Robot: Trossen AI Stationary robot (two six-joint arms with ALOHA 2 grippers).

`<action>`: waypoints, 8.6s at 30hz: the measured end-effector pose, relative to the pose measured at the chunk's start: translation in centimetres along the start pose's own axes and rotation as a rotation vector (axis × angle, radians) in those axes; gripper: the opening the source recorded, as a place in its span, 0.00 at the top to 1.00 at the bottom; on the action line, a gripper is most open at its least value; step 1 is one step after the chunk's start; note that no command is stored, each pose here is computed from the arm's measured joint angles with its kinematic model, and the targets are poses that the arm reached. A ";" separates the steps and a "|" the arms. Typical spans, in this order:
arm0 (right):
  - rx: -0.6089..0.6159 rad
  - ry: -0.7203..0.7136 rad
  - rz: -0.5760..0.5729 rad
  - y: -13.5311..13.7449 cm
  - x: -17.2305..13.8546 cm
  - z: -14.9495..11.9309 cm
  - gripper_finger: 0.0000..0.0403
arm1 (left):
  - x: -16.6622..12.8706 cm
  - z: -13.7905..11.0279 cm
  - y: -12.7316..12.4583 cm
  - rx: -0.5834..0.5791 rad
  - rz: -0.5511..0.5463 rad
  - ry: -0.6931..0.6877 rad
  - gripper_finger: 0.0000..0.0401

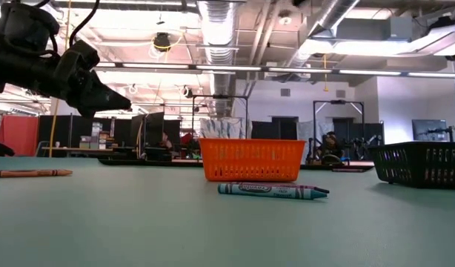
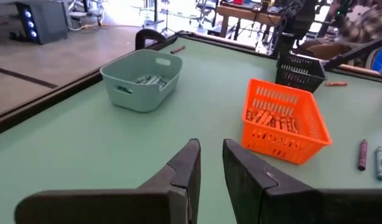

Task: Sort crayons
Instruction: Put the violet crayon into the black bin, then put the orange crayon into the orange bin

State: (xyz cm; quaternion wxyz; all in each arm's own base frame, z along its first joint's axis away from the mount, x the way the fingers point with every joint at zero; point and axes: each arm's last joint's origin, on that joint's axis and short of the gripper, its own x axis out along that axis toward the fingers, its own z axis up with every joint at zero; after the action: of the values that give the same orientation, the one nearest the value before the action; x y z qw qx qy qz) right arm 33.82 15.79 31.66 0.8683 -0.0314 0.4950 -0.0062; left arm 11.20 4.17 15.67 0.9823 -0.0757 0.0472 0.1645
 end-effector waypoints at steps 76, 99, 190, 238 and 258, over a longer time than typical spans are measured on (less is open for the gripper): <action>-0.313 -0.597 0.265 -8.1 34.2 9.7 0.88 | -0.1 -2.1 0.5 -0.043 0.125 0.204 0.86; -0.423 -0.257 0.416 -10.4 16.0 12.0 1.00 | -0.1 -2.1 0.5 -0.042 0.125 0.204 0.86; 0.744 0.652 -0.081 0.4 3.3 -23.4 0.81 | -0.1 -2.1 0.5 -0.042 0.124 0.204 0.86; 1.065 0.592 -0.047 -1.2 3.2 -23.2 0.87 | -0.1 -2.1 0.5 -0.042 0.125 0.204 0.86; 1.112 0.638 -0.163 -0.3 7.9 -23.7 0.87 | -0.1 -2.1 0.5 -0.042 0.125 0.204 0.86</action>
State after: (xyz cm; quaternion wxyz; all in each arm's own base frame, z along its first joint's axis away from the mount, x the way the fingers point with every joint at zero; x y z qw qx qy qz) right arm 17.45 14.05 12.80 0.5618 0.3893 0.6476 -0.3367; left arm 10.77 4.30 13.58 0.9585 -0.1096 0.1481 0.2178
